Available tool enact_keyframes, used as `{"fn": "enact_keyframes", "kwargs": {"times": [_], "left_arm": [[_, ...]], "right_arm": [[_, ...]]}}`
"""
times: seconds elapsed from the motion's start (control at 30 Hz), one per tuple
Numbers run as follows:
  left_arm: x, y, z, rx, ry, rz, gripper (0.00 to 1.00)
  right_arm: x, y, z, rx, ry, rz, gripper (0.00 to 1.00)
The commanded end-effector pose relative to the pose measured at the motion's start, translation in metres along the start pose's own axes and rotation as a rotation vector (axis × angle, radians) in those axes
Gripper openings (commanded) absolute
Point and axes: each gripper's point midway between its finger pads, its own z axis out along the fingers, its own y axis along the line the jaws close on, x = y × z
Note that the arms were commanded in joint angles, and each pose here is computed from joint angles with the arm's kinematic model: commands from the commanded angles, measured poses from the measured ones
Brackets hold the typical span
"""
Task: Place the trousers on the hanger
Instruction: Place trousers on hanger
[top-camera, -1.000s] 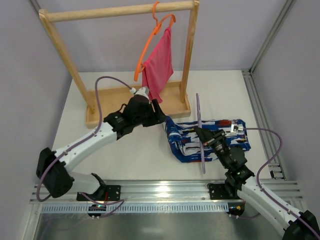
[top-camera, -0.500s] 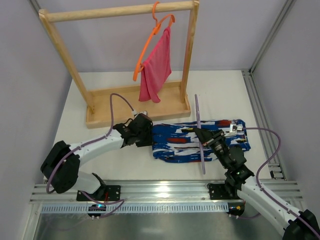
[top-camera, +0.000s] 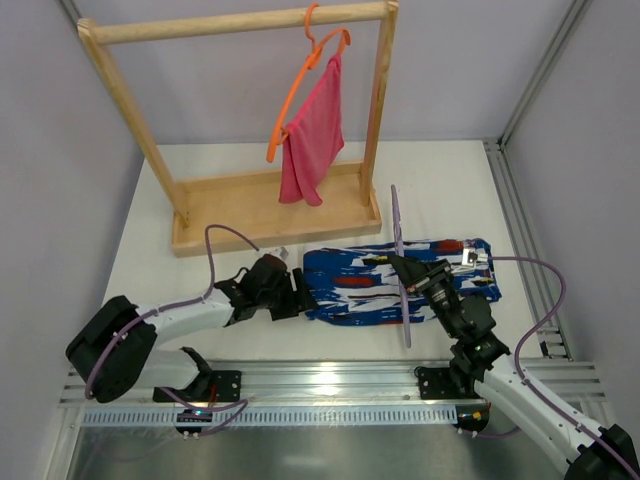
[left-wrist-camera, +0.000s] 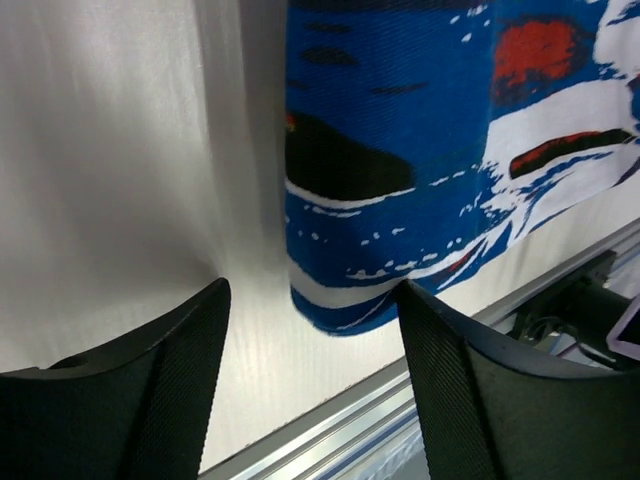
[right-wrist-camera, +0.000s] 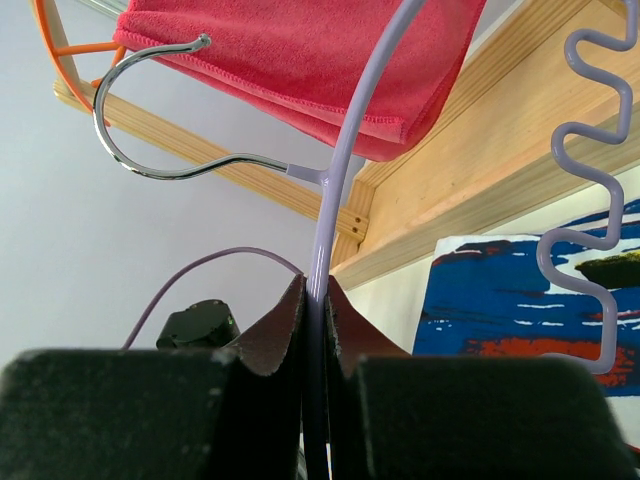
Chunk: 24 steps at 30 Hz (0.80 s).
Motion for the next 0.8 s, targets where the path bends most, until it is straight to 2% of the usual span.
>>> {"fn": "enact_keyframes", "kwargs": {"times": [0.0,0.03,0.13,0.17,0.27,0.3,0.4,0.6,0.77], "left_arm": [[-0.019,-0.046,0.003,0.2,-0.061,-0.06,0.66],[-0.019,-0.046,0.005,0.204,-0.063,-0.07,0.63],[-0.033,-0.069,0.003,0.258,-0.088,-0.05,0.42],[-0.035,-0.078,0.001,0.276,-0.083,-0.026,0.26],[-0.05,-0.121,-0.012,0.347,-0.109,0.033,0.04],[-0.049,-0.133,-0.015,0.35,-0.105,0.055,0.0],[-0.064,-0.18,-0.024,0.393,-0.134,0.116,0.0],[-0.072,-0.243,0.003,0.469,-0.08,0.13,0.0],[-0.065,-0.265,0.036,0.485,-0.011,0.087,0.0]], "right_arm": [[0.037,-0.084,-0.029,0.14,0.066,-0.039,0.04],[0.037,-0.085,-0.029,0.145,0.067,-0.04,0.04],[0.037,-0.085,-0.029,0.141,0.067,-0.039,0.04],[0.037,-0.085,-0.029,0.142,0.069,-0.038,0.04],[0.037,-0.083,-0.029,0.138,0.068,-0.031,0.04],[0.037,-0.083,-0.029,0.137,0.069,-0.03,0.04],[0.037,-0.08,-0.028,0.12,0.069,-0.026,0.04],[0.037,-0.076,-0.028,0.105,0.071,-0.035,0.04],[0.036,-0.075,-0.028,0.098,0.068,-0.045,0.04]]}}
